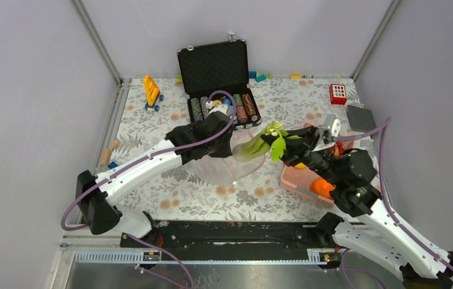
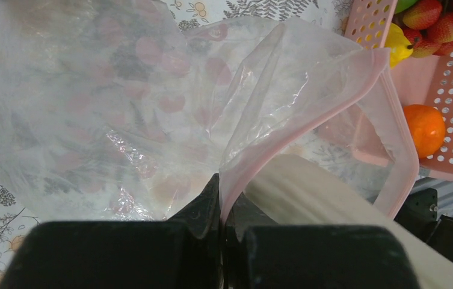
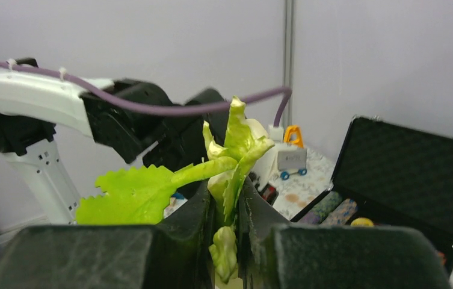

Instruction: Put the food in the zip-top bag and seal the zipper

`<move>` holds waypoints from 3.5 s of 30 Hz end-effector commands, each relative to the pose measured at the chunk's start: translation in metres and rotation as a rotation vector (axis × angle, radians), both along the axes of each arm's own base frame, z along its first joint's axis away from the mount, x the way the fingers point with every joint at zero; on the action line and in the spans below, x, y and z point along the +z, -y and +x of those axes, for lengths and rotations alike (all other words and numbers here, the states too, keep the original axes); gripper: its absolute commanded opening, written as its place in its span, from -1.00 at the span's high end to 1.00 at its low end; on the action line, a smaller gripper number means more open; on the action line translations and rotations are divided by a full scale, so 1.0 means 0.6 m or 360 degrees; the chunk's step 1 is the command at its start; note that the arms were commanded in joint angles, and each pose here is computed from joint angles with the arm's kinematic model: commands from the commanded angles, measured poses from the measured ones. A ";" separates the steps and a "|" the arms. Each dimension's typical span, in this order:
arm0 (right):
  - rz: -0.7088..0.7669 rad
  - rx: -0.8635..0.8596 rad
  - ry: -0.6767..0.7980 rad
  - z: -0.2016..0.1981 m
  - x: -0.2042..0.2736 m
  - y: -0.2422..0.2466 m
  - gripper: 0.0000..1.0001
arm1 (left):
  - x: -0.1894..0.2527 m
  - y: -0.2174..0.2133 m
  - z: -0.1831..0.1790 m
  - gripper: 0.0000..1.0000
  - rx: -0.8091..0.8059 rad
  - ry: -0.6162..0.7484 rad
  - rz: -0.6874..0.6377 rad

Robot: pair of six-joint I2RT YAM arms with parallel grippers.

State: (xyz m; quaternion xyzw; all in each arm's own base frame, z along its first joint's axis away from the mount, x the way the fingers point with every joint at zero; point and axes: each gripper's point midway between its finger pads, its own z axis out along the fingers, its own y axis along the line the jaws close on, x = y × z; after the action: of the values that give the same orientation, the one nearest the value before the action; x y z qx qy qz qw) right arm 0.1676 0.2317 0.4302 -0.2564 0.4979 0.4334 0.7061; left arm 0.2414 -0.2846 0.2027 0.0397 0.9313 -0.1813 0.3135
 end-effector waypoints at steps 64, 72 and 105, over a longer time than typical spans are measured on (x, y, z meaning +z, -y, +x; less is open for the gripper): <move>-0.0259 -0.0305 -0.0365 0.036 -0.069 -0.046 -0.99 | 0.180 -0.037 -0.003 1.00 0.0031 0.0339 -0.0233; 0.0152 -0.0648 -0.0457 0.104 0.021 -0.027 -0.99 | 0.186 -0.037 -0.003 1.00 0.0040 0.0354 -0.0261; -0.0794 -0.1781 -0.1450 0.178 -0.524 0.290 -0.90 | 0.038 -0.137 0.044 1.00 0.0270 0.0302 0.0030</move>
State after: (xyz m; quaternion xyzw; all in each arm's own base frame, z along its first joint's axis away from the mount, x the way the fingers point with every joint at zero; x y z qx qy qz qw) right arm 0.2573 0.0527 0.1197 0.0842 0.8842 -0.0526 0.4564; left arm 0.2606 -0.1753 0.2159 -0.0385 0.9112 -0.0768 0.4029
